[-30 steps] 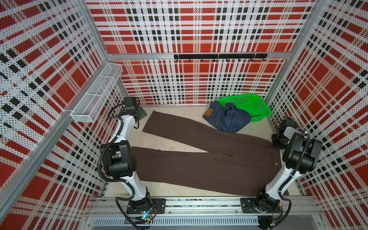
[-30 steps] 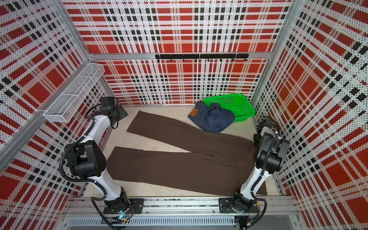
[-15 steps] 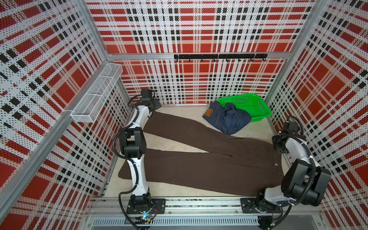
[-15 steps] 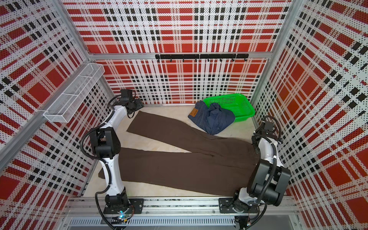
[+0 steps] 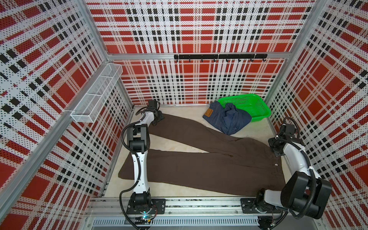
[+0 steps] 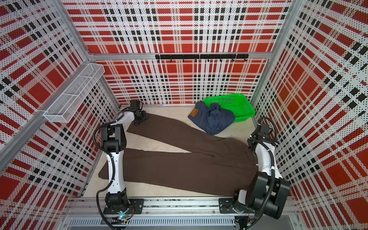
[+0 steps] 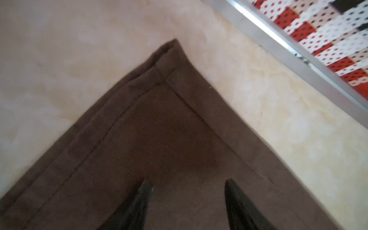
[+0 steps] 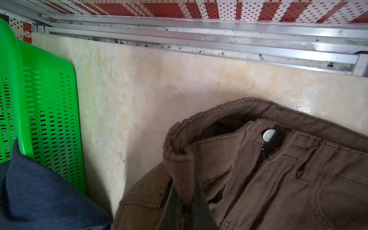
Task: Fold and stack the trousers
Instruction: Move the trousers to the center of the table, then fold the trousers at the center of the table.
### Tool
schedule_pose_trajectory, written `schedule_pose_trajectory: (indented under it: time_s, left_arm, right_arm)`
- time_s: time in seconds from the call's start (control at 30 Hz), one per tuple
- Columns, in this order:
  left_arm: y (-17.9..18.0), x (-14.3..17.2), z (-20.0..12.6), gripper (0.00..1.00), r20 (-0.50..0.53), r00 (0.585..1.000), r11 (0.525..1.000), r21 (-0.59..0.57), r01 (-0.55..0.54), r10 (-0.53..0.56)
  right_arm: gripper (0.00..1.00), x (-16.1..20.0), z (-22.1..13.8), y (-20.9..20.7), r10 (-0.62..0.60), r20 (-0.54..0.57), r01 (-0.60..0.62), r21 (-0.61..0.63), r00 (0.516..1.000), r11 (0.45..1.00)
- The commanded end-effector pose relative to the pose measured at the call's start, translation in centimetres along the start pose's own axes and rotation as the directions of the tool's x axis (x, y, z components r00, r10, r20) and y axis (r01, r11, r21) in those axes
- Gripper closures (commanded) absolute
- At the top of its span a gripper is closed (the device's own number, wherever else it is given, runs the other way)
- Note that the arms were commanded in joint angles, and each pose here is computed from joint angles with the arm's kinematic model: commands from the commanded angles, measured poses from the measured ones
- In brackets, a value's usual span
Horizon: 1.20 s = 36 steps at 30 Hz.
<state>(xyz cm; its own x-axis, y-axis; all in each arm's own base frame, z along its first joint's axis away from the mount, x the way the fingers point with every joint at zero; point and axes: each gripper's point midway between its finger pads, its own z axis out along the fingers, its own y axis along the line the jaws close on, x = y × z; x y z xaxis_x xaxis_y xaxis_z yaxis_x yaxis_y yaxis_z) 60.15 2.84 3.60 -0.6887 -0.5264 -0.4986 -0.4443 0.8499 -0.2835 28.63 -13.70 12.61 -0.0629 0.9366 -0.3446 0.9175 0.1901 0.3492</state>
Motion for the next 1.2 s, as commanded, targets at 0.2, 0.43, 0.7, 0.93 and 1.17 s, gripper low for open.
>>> schedule_pose_trajectory:
  time_s: [0.2,0.43,0.7,0.93,1.17]
  left_arm:
    - [11.2,4.0,-0.7,0.38,-0.082,0.986,0.975,-0.183,0.125,-0.142]
    - [9.6,1.1,-4.8,0.34,-0.018,0.992,0.985,-0.125,0.119,-0.122]
    - [5.5,-7.7,-7.7,0.24,0.138,0.988,0.992,-0.085,0.088,-0.076]
    - [5.3,-10.6,-4.1,0.29,0.145,0.988,0.992,-0.103,0.073,-0.058]
    - [4.3,-12.0,-3.6,0.3,0.204,0.978,0.994,-0.093,0.062,-0.043]
  right_arm:
    - [1.0,-0.1,-0.4,-0.7,-0.006,0.012,0.006,0.023,1.0,1.0]
    - [1.0,-1.2,-1.3,-0.3,-0.001,0.043,0.001,0.009,0.999,1.0]
    - [1.0,-1.7,-1.9,0.4,0.009,0.054,-0.008,-0.022,0.999,1.0]
    - [1.0,-1.3,-2.1,0.8,0.009,0.037,-0.007,-0.058,0.999,0.998]
    - [1.0,-1.5,-2.5,1.3,-0.006,0.037,0.009,-0.073,0.999,0.997]
